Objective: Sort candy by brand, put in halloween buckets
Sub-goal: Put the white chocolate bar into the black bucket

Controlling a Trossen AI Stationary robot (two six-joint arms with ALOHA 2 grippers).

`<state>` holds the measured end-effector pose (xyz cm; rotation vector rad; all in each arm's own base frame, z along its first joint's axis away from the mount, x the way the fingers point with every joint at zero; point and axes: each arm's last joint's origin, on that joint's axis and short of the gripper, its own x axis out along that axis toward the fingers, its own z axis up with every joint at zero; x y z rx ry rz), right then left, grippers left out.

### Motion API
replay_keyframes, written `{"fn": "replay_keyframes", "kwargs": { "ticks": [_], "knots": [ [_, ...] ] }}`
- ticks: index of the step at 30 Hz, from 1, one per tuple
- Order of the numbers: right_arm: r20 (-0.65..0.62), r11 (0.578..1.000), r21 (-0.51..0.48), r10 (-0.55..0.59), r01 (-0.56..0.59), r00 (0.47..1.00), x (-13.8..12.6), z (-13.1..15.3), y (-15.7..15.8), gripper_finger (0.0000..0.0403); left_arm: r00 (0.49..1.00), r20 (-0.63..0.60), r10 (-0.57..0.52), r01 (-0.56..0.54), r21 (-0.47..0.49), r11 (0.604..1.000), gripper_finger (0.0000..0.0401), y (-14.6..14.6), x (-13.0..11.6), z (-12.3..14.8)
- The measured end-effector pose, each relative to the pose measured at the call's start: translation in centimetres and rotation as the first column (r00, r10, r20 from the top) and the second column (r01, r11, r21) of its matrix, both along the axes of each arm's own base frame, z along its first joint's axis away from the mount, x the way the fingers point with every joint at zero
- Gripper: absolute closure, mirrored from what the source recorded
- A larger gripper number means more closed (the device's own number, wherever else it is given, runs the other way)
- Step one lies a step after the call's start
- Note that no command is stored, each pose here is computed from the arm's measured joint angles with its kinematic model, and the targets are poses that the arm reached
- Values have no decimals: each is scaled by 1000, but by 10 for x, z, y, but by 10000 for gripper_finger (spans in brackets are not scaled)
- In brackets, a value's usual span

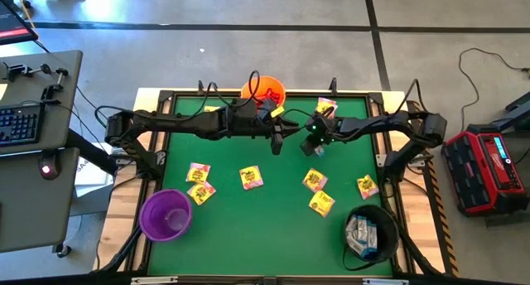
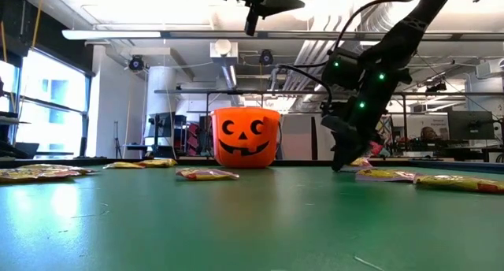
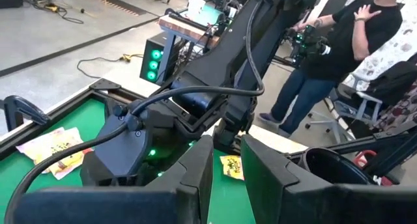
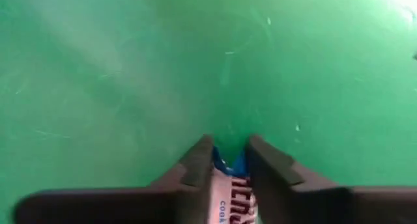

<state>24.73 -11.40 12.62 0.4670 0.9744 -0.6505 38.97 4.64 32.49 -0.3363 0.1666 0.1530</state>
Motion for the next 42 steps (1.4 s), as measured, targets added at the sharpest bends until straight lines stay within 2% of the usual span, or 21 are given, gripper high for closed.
{"fn": "replay_keyframes", "kwargs": {
  "ticks": [2,4,16,21,26,32,36,40,42],
  "knots": [
    [-4,1000,0,1,-1,1000,0,1,0,371,1000,-1,-1,1,7,1000,332,0,0,0],
    [-10,1000,1,4,-4,1000,1,3,-1,394,1000,-1,-1,1,8,1000,332,0,0,0],
    [-42,999,2,37,-36,998,22,41,-10,402,1000,2,8,-8,1,1000,332,1,0,0],
    [-58,999,8,36,-36,998,23,57,-10,403,1000,5,10,-10,-7,1000,332,1,0,0],
    [-2,1000,-6,9,-9,1000,7,88,-3,403,999,47,12,-11,-13,1000,332,1,-2,7],
    [173,999,-41,-27,34,984,-24,140,14,403,997,73,10,-10,10,1000,332,1,-7,16],
    [267,998,-42,-40,53,963,-46,165,29,403,997,71,8,-10,24,1000,332,1,-7,16],
    [309,992,42,-130,123,942,-54,170,35,402,998,64,8,-10,23,1000,332,1,-7,15],
    [283,986,85,-162,143,945,-55,167,37,400,998,63,8,-10,23,1000,332,1,-7,15]
  ]
}}
